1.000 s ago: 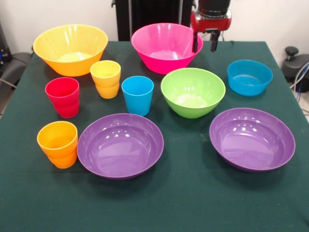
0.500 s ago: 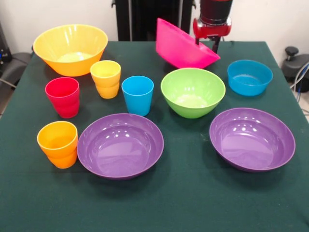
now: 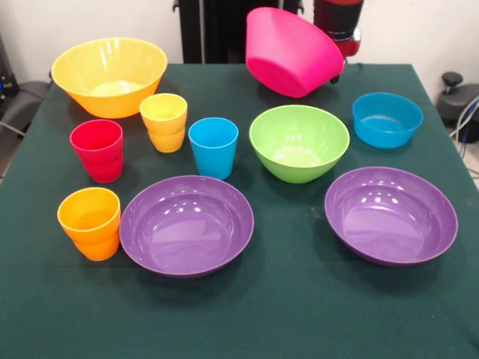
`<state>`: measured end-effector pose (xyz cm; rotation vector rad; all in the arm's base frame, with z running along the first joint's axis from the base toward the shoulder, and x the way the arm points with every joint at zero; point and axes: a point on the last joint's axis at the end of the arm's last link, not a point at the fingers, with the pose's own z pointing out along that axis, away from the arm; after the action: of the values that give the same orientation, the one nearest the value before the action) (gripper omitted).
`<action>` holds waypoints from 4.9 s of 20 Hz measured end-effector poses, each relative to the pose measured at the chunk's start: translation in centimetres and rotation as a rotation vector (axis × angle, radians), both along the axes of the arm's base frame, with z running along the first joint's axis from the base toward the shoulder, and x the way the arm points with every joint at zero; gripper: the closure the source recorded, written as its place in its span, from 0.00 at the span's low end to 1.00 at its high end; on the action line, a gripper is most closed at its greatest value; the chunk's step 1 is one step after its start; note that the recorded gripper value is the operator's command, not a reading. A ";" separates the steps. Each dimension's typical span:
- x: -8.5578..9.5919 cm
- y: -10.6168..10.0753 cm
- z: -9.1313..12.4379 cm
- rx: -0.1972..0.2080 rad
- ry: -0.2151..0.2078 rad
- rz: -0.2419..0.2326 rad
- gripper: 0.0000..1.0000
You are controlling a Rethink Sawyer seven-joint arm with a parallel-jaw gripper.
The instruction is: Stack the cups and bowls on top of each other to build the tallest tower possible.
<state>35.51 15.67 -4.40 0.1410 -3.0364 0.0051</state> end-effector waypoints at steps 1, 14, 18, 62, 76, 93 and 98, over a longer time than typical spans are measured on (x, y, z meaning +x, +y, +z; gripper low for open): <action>0.0 0.0 0.0 0.000 0.000 -0.001 0.00; 1.7 -0.4 1.6 -0.001 -0.026 -0.013 0.00; 2.9 -1.1 2.7 -0.003 -0.018 -0.029 0.00; 14.6 -7.4 11.4 -0.041 -0.084 -0.118 0.00; 22.2 -15.5 11.7 -0.099 -0.159 -0.144 0.00; 21.6 -18.7 7.2 -0.122 -0.114 -0.099 0.00; 21.5 -18.0 6.5 -0.108 -0.109 -0.086 0.00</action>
<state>57.04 -2.31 2.07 0.0012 -3.1386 0.1747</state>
